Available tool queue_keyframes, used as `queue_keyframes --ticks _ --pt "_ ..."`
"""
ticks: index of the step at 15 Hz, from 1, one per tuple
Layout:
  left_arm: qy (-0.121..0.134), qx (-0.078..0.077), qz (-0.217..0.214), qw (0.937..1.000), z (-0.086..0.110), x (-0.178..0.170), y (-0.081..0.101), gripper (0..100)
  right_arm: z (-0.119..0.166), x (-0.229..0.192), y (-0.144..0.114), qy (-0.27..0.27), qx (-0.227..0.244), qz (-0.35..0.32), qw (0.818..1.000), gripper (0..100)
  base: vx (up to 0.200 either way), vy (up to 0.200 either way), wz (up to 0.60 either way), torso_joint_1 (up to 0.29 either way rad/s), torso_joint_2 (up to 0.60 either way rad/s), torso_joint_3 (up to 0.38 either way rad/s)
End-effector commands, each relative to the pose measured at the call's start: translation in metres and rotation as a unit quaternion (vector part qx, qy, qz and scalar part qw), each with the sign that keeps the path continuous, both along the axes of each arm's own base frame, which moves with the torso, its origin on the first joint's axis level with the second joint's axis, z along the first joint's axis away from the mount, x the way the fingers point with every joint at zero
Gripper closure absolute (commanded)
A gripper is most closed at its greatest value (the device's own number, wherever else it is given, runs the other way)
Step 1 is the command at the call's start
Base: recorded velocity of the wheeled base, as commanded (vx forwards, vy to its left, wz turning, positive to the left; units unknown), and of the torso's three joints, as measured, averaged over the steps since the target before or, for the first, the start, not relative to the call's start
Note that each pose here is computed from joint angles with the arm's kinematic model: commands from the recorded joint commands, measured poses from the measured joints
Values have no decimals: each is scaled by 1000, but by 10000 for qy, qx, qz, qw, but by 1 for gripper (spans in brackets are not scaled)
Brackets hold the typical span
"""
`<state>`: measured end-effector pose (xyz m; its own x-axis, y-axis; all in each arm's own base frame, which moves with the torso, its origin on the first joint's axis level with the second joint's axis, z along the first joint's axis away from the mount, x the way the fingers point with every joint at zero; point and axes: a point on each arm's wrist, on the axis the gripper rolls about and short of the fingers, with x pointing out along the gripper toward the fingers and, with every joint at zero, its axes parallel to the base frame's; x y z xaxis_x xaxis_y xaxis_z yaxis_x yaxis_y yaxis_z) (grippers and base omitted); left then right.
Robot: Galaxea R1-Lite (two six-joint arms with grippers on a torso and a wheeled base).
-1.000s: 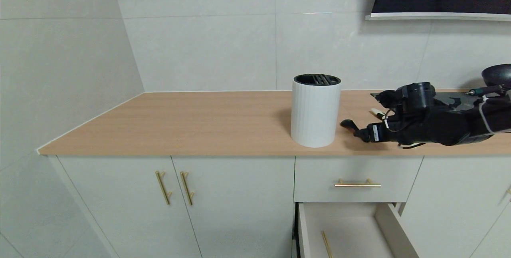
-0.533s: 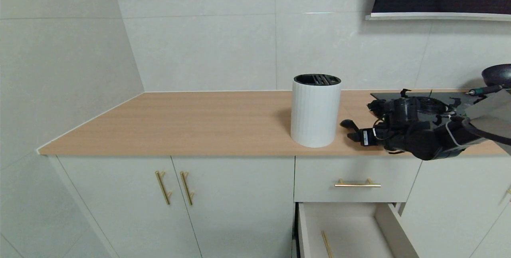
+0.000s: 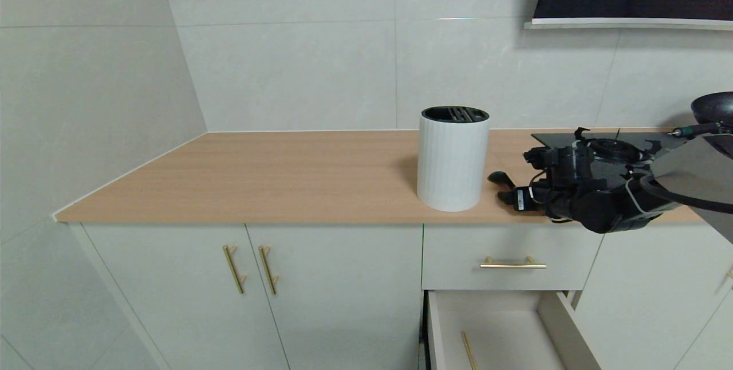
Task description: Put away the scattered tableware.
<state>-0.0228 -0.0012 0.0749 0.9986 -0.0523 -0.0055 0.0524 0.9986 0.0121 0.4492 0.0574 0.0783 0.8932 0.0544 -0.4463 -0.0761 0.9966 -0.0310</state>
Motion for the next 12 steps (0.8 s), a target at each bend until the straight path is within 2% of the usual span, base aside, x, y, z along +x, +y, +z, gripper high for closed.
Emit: queue_keyframes --ticks 1,7,10,12 --pt "-5 0 1 10000 0 0 0 0 -1 -1 0 28 -10 0 10000 100 0 0 0 0 0 0" --pt "-5 0 1 10000 0 0 0 0 1 -3 1 93 -47 -32 9999 100 0 0 0 0 0 0" --pt "3 0 1 10000 0 0 0 0 14 -12 6 176 -43 -14 9998 100 0 0 0 0 0 0" --pt "3 0 1 10000 0 0 0 0 32 -21 7 45 197 -102 9997 100 0 0 0 0 0 0"
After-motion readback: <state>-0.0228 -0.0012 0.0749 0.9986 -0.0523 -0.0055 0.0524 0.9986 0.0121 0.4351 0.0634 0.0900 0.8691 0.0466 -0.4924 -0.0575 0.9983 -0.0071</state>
